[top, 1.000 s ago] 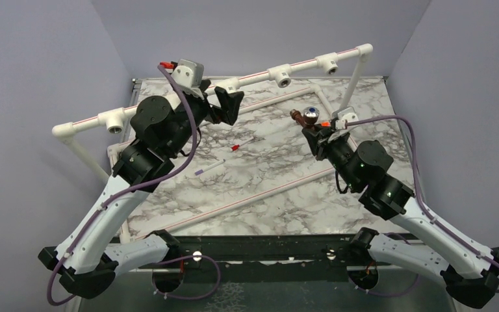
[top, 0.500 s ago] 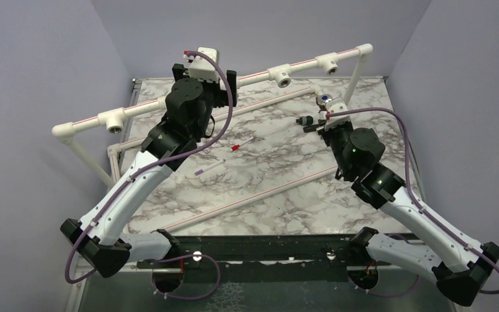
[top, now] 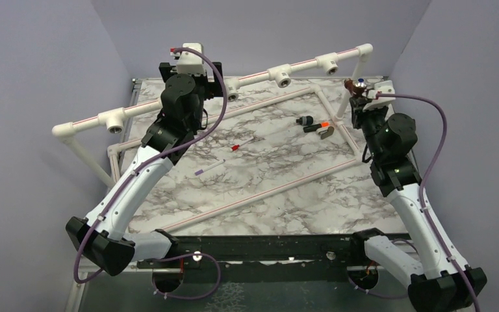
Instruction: Install the water faucets
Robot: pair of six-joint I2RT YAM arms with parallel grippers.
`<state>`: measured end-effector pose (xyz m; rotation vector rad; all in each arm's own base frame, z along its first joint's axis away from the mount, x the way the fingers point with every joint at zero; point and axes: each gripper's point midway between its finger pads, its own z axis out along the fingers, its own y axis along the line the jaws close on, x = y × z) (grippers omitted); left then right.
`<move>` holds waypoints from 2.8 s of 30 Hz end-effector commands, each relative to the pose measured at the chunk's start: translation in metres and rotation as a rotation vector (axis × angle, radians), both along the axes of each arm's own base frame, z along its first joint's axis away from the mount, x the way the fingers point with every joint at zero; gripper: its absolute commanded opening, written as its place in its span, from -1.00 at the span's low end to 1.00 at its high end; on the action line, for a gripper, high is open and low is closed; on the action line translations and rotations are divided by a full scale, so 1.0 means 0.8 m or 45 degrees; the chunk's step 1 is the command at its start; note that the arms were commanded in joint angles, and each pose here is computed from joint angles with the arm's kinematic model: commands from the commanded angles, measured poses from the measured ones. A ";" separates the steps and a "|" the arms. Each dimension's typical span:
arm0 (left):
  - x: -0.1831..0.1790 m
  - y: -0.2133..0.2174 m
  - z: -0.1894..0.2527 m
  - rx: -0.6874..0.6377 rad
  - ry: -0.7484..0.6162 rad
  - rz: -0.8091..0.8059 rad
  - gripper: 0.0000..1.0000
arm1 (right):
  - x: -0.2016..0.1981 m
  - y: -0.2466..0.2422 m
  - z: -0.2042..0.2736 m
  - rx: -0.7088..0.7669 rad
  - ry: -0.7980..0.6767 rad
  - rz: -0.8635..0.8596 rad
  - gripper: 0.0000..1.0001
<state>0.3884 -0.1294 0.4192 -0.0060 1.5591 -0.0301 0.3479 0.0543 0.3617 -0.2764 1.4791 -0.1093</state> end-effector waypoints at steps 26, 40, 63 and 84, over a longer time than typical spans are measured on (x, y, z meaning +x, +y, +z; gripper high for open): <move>0.005 -0.014 -0.071 0.149 0.122 0.007 0.98 | -0.009 0.025 0.038 0.377 -0.204 0.330 -0.98; 0.000 -0.015 -0.067 0.153 0.109 -0.001 0.98 | -0.001 0.024 0.050 0.296 -0.268 0.335 -0.98; -0.003 -0.014 -0.065 0.154 0.101 -0.003 0.98 | 0.013 0.023 0.045 0.221 -0.286 0.323 -0.98; -0.005 -0.015 -0.062 0.150 0.095 -0.016 0.98 | 0.023 0.042 0.043 0.193 -0.270 0.394 -0.98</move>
